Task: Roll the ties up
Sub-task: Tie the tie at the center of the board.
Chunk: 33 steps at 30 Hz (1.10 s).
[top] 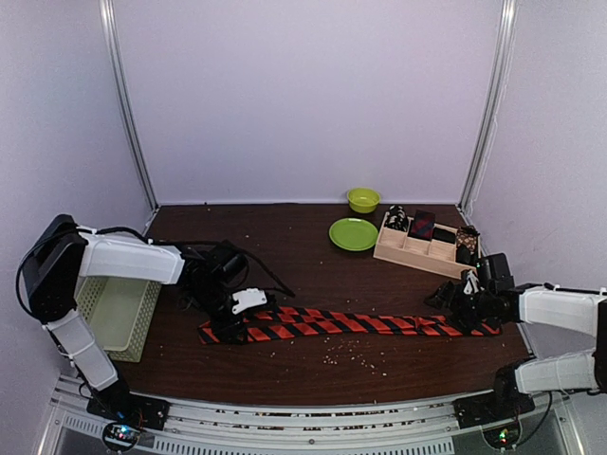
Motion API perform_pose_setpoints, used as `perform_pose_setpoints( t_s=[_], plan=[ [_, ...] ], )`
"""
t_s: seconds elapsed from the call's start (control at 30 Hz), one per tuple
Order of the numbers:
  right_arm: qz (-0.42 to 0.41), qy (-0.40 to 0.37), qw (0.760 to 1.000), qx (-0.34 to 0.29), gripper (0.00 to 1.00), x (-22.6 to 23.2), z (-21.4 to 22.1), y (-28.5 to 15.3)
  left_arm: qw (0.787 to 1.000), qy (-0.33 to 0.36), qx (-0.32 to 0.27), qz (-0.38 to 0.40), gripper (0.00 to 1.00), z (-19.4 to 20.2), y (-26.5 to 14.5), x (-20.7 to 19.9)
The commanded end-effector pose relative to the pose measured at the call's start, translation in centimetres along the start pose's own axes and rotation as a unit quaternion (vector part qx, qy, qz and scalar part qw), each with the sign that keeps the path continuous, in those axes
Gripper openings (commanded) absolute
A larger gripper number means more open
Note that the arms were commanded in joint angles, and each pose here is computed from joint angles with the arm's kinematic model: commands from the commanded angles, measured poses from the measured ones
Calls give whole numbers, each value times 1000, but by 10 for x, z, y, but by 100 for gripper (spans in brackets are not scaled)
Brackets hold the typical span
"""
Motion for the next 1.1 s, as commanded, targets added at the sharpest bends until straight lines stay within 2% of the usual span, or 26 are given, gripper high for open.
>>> perform_pose_setpoints(
  t_s=[0.0,0.07,0.27,0.4,0.57,0.7,0.77,0.87,0.97,1.07],
  plan=[
    [67,11,996,49,87,-26,19,3,1000,27,15,-1,46,-7,8,-2],
    [68,8,996,53,87,-25,18,3,999,31,25,-3,28,-7,8,-1],
    [69,5,996,58,85,-25,18,4,997,62,5,-43,0,-26,-19,8],
    [71,6,996,57,85,-25,18,4,995,74,-18,-70,0,-40,-40,21],
    [70,6,996,56,84,-25,17,3,994,79,11,-75,1,-41,-34,42],
    [65,5,996,55,85,-23,16,2,990,61,63,-106,26,-35,-21,56],
    [61,3,997,53,85,-21,15,1,991,45,60,-109,38,-34,-23,56],
    [58,-3,997,48,84,-19,13,-1,993,18,7,-115,53,-36,-39,48],
    [60,-8,997,44,85,-18,11,-3,987,-22,-61,-145,78,-38,-68,43],
    [66,-10,997,43,85,-18,8,-4,980,-66,-119,-148,89,-37,-86,36]
  ],
)
Point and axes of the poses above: each gripper's point midway between its finger pads, its own y axis out along the fingers, its own x axis along the line the jaws close on, z = x × y, the point moved 7 cm from there along -y, back along the fingers, and after that the axes turned 3 degrees about -y, right-handed, at the moved point
